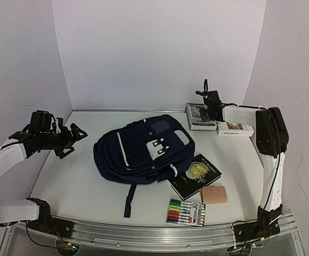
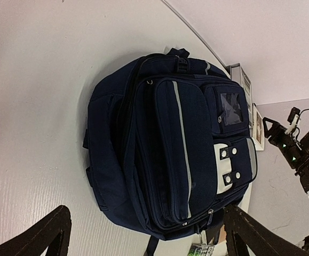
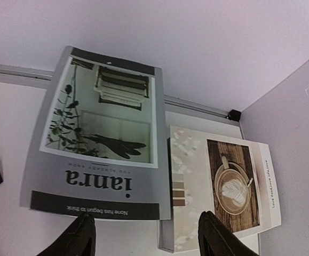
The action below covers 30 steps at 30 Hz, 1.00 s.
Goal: Pack the student bag
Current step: Pick up the book at the corner of the board.
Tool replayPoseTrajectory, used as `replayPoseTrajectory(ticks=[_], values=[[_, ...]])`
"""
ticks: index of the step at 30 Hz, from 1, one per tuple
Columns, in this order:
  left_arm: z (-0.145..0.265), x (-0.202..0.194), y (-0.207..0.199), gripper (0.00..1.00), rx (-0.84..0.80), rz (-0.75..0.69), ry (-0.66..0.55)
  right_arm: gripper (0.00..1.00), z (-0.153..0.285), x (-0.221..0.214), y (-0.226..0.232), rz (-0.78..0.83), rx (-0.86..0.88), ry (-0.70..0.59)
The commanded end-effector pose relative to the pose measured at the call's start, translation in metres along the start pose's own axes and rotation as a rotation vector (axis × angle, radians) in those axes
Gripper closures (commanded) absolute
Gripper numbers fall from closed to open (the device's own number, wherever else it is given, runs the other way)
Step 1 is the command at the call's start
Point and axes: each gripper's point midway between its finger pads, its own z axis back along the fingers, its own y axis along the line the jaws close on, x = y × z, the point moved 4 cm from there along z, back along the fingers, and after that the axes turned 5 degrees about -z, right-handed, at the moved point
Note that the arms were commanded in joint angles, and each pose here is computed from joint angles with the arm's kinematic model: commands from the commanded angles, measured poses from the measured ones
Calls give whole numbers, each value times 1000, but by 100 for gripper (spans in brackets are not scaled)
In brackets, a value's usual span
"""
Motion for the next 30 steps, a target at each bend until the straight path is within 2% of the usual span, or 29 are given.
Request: replayPoseTrajectory(ticks=[1, 7, 16, 20, 30], values=[[1, 1, -2, 0, -14, -19, 2, 34, -14, -13, -32, -35, -206, 64], [-4, 2, -2, 0, -23, -15, 11, 32, -38, -40, -42, 6, -270, 147], [-4, 1, 0, 0, -15, -11, 13, 37, -60, -60, -39, 55, -300, 207], [-2, 1, -1, 0, -13, -12, 11, 44, -62, -65, -43, 74, -343, 227], [-3, 0, 0, 0, -15, -8, 12, 45, -56, -76, -43, 63, -300, 270]])
